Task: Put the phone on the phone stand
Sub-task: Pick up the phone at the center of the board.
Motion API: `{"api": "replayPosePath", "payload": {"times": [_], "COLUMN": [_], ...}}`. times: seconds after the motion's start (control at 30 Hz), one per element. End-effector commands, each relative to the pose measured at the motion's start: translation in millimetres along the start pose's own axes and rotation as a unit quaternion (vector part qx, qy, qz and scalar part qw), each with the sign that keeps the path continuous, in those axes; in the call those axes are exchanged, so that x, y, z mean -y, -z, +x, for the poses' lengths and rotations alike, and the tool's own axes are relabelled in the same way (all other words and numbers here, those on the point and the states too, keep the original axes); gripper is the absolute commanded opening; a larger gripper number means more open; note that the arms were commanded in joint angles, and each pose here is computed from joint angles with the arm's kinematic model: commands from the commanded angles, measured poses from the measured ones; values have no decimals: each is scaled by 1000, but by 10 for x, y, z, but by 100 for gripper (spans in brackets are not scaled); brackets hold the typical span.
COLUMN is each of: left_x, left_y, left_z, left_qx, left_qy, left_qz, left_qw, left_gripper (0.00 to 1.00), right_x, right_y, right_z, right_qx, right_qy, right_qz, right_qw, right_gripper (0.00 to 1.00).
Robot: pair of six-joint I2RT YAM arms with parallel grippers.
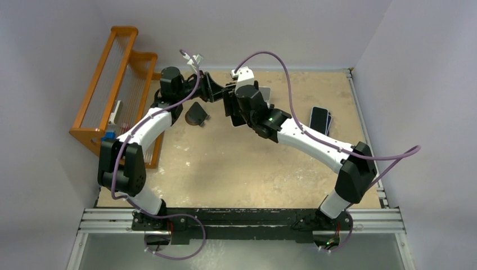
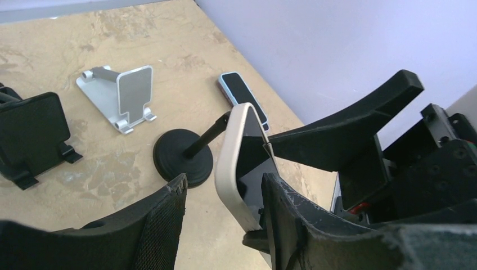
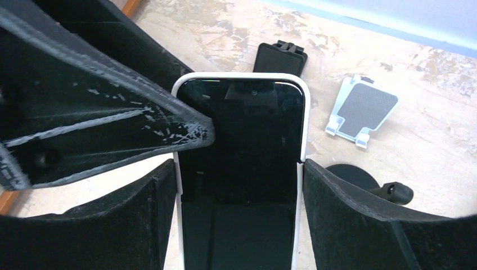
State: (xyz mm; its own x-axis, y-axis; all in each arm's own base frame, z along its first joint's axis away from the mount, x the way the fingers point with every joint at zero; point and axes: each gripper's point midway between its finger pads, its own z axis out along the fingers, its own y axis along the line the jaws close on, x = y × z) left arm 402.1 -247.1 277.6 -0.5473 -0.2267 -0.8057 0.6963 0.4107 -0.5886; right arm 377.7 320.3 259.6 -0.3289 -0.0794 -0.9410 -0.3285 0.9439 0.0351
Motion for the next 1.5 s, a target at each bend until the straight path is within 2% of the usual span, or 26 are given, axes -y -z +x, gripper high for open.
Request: {"api": "replayPosePath", "payload": {"times": [0.0, 0.17, 0.33, 0.37, 0.47, 0.6, 0.77, 0.8, 0.93, 1.03, 1.07, 1.1, 1.33, 1.47], "left_x": [112, 179, 226, 226, 250, 256, 242, 233, 200, 164, 140, 117, -94, -402], "left_y": [62, 51, 59, 60, 62, 63, 55, 50, 46, 59, 69, 82, 288, 481], "left_z": [-137, -91, -81, -74, -69, -62, -40, -35, -11, -10, -14, -9, -2, -10], "left_qx": [23, 17, 14, 13, 11, 9, 5, 4, 1, 4, 7, 8, 35, 87], "left_qy": [-21, -9, -8, -6, -6, -6, -4, -3, -5, -10, -12, -15, -30, -51], "left_qz": [18, 48, 60, 61, 68, 70, 73, 72, 70, 60, 53, 47, 18, -62], "left_qw": [999, 999, 998, 998, 998, 997, 997, 997, 998, 998, 999, 999, 999, 993], "left_gripper": [50, 49, 43, 40, 24, 19, 1, 0, 0, 0, 0, 0, 0, 0], "right_x": [-144, -200, -253, -267, -305, -305, -305, -304, -288, -258, -242, -239, -23, 201], "right_y": [145, 73, -1, -16, -50, -52, -49, -48, -48, -17, 9, 47, 589, 897], "right_z": [-655, -626, -612, -610, -601, -626, -656, -660, -663, -655, -653, -665, -923, -937], "right_qx": [85, 84, 82, 82, 80, 83, 87, 88, 90, 91, 92, 95, 163, 197], "right_qy": [-44, -42, -39, -38, -37, -37, -36, -35, -33, -34, -37, -39, -56, -74], "right_qz": [-27, -30, -34, -35, -40, -39, -38, -38, -35, -32, -31, -36, -56, -47], "right_qw": [995, 995, 995, 995, 995, 995, 995, 995, 995, 995, 995, 994, 984, 977], "right_gripper": [49, 49, 49, 49, 49, 49, 49, 49, 61, 85, 95, 98, 99, 99]}}
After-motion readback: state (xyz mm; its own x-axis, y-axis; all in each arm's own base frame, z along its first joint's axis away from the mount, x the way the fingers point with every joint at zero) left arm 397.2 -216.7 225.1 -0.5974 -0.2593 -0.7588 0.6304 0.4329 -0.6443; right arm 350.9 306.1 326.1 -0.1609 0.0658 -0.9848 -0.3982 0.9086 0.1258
